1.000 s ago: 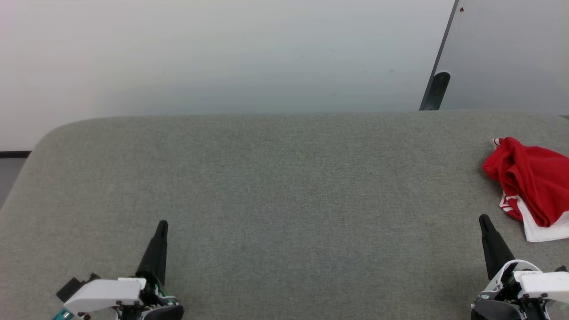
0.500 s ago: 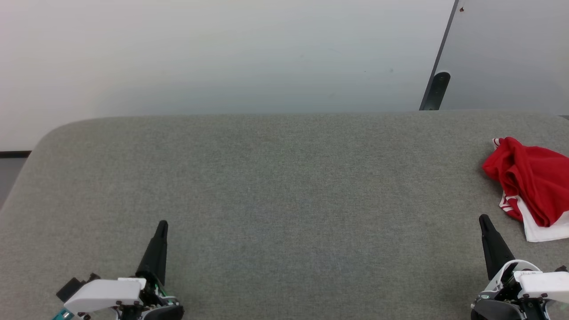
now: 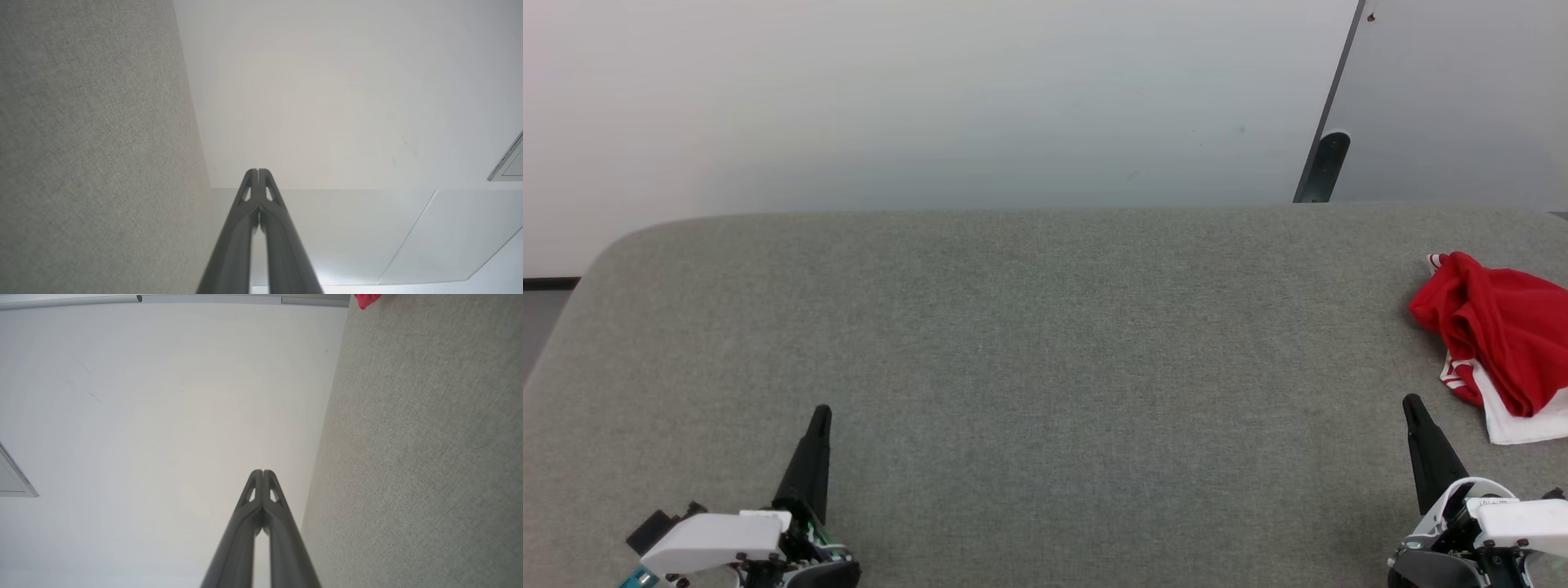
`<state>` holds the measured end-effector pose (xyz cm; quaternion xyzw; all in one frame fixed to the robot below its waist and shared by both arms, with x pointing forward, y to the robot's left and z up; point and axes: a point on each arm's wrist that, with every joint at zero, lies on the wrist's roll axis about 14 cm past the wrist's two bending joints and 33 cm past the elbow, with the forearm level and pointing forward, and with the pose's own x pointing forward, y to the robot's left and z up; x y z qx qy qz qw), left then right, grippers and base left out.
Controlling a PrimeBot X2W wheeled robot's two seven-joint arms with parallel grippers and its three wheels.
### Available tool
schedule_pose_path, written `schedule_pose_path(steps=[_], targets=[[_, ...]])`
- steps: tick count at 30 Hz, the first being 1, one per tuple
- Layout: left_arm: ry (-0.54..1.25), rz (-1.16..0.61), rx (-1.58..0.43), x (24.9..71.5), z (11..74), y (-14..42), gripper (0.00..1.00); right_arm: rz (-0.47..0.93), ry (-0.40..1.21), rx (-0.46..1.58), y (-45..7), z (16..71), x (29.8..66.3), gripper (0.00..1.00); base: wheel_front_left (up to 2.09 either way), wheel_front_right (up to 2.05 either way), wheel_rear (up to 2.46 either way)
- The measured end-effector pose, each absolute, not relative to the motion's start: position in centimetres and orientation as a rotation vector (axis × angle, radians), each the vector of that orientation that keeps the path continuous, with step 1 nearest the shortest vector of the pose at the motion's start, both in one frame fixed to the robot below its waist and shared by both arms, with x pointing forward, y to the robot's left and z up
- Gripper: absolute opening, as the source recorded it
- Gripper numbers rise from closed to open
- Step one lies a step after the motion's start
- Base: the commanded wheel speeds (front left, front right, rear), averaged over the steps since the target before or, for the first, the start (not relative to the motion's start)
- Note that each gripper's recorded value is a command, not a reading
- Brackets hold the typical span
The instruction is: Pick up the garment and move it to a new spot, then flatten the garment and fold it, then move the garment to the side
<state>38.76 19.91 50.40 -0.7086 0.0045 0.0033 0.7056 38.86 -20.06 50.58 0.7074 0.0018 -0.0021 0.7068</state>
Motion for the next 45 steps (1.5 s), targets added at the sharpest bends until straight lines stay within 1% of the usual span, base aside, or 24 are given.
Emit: schedule_pose_path(steps=[45], targets=[[0.01, 0.007, -1.575, 38.76, 50.4, 19.91, 0.0, -0.005, 0.004, 1.572, -20.06, 50.58, 38.86, 0.0, 0.0, 0.0, 0.0]])
